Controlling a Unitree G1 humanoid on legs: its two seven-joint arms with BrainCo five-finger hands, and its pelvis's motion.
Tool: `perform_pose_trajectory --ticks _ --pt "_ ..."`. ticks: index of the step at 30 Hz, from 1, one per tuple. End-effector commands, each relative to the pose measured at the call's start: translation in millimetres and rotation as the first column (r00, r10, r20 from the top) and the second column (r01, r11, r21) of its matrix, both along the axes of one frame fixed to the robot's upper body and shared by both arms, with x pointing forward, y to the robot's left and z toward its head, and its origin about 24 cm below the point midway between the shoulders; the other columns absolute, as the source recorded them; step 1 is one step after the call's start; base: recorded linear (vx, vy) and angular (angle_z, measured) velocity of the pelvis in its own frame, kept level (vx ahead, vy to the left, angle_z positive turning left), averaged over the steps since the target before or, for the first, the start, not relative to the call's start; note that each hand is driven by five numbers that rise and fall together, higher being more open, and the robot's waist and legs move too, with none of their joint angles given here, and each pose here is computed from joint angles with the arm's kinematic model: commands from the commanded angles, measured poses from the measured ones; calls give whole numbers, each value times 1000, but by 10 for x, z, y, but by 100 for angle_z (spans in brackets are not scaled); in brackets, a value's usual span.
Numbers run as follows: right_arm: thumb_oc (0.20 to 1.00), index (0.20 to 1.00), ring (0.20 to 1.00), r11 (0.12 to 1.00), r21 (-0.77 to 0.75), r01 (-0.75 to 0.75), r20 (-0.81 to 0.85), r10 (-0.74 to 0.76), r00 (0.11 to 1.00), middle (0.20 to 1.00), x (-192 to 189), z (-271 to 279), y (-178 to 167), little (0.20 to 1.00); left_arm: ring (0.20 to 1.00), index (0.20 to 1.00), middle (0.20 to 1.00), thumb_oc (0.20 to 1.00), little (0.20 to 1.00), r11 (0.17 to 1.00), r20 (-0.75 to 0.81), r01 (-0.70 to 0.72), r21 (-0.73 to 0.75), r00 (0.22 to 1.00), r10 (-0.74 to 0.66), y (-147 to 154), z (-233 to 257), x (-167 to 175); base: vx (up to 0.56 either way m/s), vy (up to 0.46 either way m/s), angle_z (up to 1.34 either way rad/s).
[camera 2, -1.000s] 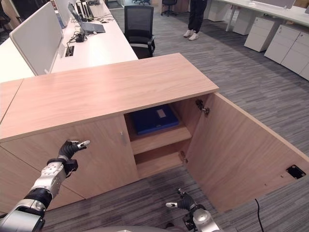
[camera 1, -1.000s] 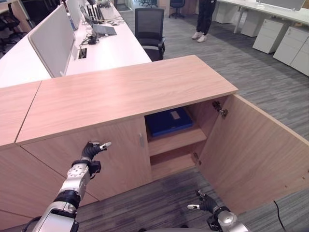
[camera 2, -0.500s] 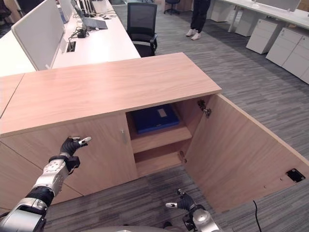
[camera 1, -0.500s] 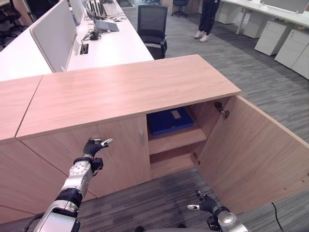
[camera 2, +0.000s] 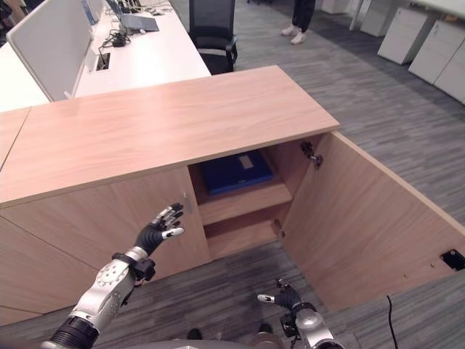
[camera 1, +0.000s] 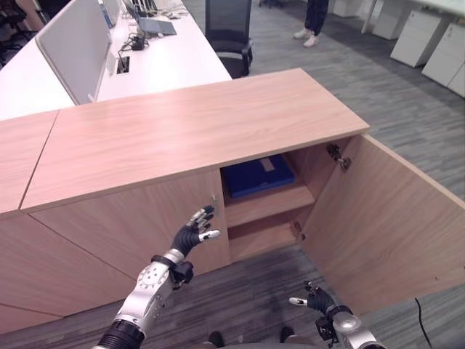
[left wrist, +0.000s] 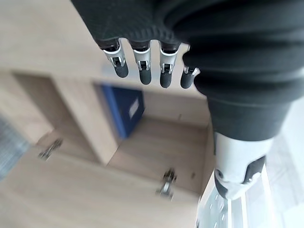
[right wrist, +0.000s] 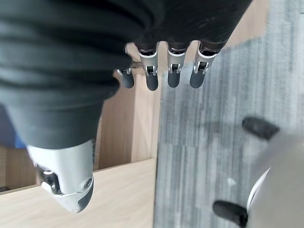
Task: Put the empty folder in the office cabinet
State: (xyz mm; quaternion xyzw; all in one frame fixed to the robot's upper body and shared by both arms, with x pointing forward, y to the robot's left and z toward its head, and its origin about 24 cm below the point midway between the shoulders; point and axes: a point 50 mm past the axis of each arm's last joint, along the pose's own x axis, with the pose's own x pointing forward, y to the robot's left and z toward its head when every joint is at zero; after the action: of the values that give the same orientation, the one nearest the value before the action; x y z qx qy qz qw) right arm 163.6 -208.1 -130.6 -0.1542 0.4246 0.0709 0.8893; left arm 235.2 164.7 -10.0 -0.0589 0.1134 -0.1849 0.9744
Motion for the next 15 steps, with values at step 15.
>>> perform_pose_trajectory --ticks 15 --pt "1000 1000 1000 990 -64 127 26 -126 992 1000 14 59 -366 1000 1000 1000 1000 1000 1000 983 -77 -162 -91 985 155 103 -165 -85 -3 -259 -41"
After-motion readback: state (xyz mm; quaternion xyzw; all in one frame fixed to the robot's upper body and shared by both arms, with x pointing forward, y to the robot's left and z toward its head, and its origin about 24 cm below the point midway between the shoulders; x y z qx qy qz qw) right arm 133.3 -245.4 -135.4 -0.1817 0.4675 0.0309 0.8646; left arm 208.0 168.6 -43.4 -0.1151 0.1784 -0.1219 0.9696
